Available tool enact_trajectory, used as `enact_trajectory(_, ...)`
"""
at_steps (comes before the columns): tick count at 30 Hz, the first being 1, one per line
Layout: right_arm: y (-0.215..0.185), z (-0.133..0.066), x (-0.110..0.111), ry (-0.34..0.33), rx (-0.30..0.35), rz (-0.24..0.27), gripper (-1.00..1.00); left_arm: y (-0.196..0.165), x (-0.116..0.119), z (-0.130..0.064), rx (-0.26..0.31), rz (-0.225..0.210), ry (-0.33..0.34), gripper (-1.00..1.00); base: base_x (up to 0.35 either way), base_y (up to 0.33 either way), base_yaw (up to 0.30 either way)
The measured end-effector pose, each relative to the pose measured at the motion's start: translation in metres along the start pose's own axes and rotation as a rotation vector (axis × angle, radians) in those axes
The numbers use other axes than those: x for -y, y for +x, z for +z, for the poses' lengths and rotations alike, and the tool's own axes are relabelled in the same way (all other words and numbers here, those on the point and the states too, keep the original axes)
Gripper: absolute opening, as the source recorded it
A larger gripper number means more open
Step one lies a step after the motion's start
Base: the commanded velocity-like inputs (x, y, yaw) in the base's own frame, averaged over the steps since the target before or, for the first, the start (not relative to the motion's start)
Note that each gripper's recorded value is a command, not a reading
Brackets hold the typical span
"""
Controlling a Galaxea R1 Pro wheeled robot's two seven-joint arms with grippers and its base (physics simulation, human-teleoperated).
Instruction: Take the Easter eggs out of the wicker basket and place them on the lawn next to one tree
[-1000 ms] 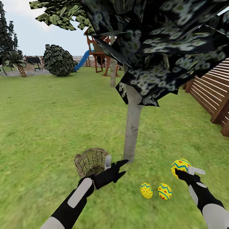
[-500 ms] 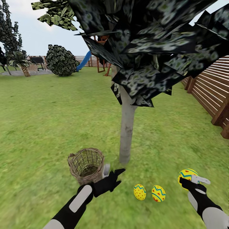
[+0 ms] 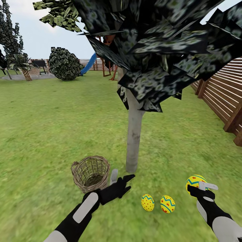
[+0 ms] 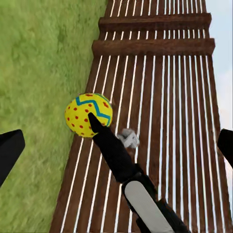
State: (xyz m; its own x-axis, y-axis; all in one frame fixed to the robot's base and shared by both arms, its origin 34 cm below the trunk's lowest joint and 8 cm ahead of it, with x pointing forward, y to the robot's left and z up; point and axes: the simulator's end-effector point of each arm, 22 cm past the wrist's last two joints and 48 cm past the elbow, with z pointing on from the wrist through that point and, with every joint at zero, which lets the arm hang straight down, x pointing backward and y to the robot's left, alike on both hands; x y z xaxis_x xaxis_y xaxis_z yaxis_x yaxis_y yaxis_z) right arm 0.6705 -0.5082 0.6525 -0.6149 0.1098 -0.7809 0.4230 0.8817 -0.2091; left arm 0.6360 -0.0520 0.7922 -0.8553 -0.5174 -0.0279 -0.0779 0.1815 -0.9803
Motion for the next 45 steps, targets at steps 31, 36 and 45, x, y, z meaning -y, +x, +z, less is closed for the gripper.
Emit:
enact_trajectory(31, 0.005, 0.025, -0.018, 0.008, 0.094, -0.142, -1.00, -0.001, 0.086, 0.010, 0.018, 0.150, 0.248, 1.00, 0.000, 0.000, 0.000)
enact_trajectory(36, 0.013, 0.030, -0.019, 0.009, 0.093, -0.143, -1.00, 0.000, 0.076, 0.011, 0.017, 0.149, 0.245, 1.00, 0.000, 0.000, 0.000)
enact_trajectory(45, 0.028, 0.039, -0.022, 0.008, 0.091, -0.143, -1.00, 0.002, 0.058, 0.015, 0.022, 0.151, 0.239, 1.00, 0.000, 0.000, 0.000)
